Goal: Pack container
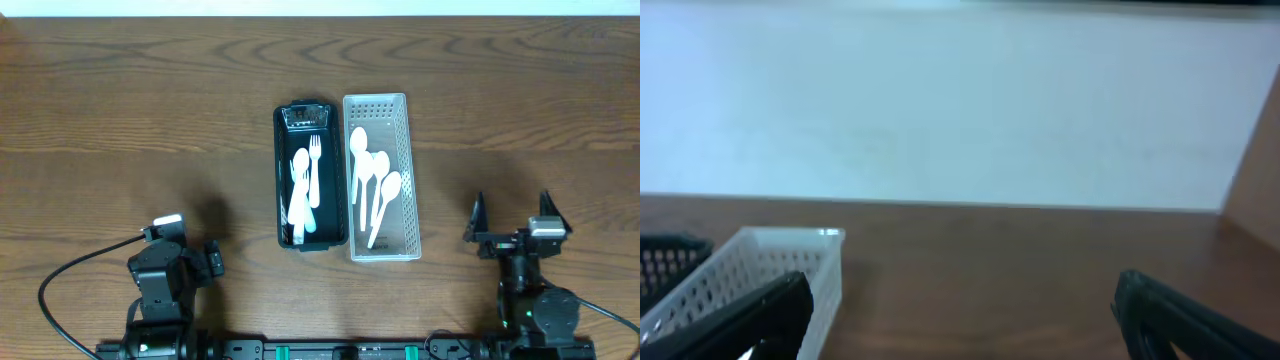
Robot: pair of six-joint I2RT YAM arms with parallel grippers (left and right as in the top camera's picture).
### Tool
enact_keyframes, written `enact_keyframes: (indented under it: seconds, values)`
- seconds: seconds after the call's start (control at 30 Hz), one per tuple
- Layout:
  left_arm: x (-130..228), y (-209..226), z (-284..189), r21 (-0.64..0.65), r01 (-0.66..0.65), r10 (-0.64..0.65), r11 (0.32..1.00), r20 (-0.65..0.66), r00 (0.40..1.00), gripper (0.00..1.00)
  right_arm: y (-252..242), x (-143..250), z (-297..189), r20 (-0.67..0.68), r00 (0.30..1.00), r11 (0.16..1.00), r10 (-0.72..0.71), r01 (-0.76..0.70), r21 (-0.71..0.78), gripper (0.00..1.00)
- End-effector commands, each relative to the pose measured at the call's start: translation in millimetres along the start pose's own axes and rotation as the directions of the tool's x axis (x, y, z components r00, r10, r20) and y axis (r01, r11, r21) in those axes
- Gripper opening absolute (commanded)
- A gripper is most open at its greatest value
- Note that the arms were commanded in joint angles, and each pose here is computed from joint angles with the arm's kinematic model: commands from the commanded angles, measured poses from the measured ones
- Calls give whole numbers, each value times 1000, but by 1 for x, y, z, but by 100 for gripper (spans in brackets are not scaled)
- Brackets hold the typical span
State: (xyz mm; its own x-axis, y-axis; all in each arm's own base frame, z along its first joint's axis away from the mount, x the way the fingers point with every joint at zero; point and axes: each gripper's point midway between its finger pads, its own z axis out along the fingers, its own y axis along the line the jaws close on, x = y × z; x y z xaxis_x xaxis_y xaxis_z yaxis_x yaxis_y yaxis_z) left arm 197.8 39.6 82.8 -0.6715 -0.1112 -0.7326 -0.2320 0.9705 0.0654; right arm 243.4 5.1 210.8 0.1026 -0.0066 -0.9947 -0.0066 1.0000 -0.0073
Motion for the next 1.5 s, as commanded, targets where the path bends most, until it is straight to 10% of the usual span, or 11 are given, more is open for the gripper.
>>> enact_keyframes:
  seconds: [0.0, 0.17, 1.23, 1.47]
  values:
    - [-4, -1, -2, 6, -13, 13, 1000, 12, 1000, 98, 8, 13, 1, -10, 1000, 999, -18, 18, -38, 99]
    - [-4, -1, -3, 6, -13, 13, 1000, 12, 1000, 98, 10, 54, -3, -174, 984, 998, -42, 33, -55, 99]
    - [-4, -1, -4, 6, -12, 12, 1000, 16, 1000, 98, 12, 54, -3, -173, 984, 997, -36, 24, -69, 99]
    - [-30, -9, -29, 84, 15, -32, 996, 212, 977, 98, 12, 54, -3, -173, 984, 997, -36, 24, -69, 99]
